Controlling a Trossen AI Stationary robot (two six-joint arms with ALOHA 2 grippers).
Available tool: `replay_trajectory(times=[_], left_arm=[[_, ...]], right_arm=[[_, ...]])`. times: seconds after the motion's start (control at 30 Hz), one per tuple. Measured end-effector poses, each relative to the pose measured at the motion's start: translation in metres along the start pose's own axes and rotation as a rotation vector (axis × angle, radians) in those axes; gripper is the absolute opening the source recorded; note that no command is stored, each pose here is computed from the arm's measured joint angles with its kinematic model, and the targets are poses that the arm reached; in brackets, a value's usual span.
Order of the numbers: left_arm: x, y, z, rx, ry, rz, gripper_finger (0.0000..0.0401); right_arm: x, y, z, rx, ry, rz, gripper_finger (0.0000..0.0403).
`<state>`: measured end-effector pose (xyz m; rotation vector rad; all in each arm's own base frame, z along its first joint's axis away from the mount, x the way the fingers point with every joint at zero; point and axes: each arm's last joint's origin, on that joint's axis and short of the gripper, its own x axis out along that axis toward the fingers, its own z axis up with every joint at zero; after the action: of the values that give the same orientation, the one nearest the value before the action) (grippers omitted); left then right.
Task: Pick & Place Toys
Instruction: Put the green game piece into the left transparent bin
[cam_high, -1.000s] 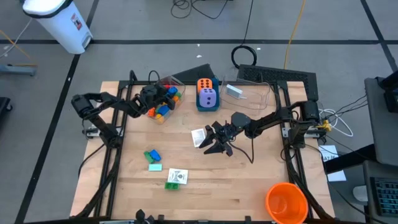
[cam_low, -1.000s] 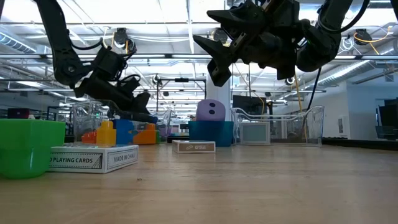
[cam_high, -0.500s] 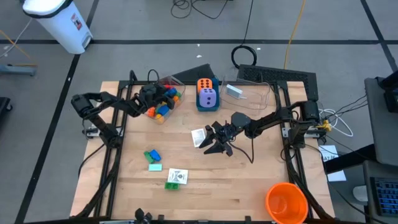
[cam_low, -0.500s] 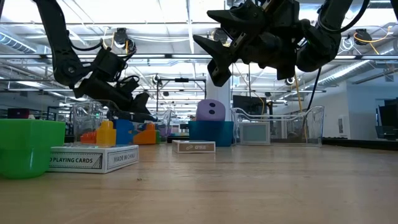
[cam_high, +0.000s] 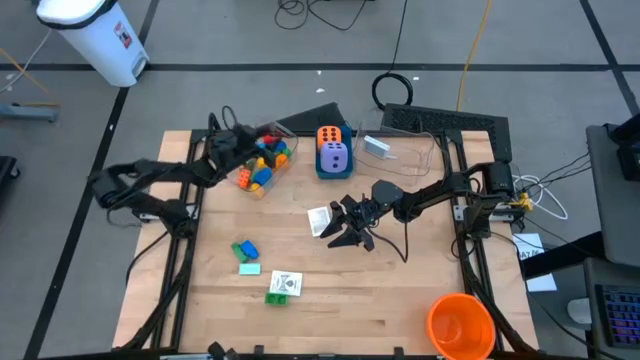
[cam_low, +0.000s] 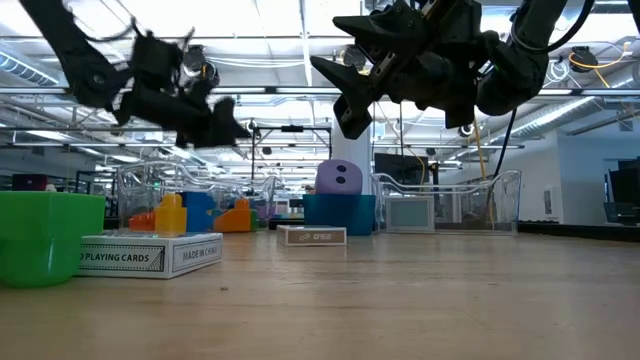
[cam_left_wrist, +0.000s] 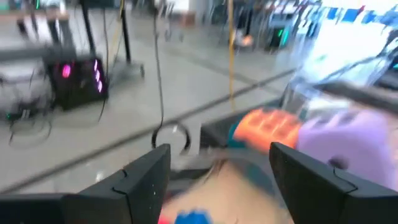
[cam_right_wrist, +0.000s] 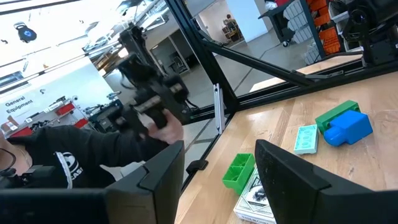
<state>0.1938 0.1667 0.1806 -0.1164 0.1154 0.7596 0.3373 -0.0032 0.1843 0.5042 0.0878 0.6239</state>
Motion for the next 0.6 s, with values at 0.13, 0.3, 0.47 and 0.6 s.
replay_trajectory(times=[0.13, 0.3, 0.47, 0.6], left_arm=[[-0.02, -0.009, 0.028, 0.039, -0.102, -0.04, 0.028], [-0.048, -0.021, 0.049, 0.09, -0.143, -0.095, 0.028], [-0.074, -0.03, 0.053, 0.101, -0.082, -0.16, 0.028], [-0.09, -0.042, 0.047, 0.109, 0.009, -0.24, 0.028]], right_arm=[[0.0, 0.0, 0.0, 0.0, 0.0, 0.0, 0.0192], [0.0, 0.0, -0.001, 0.006, 0.006, -0.004, 0.0188], [0.0, -0.001, -0.001, 0.01, 0.011, -0.006, 0.0189], [0.0, -0.001, -0.002, 0.019, 0.021, -0.012, 0.0189]])
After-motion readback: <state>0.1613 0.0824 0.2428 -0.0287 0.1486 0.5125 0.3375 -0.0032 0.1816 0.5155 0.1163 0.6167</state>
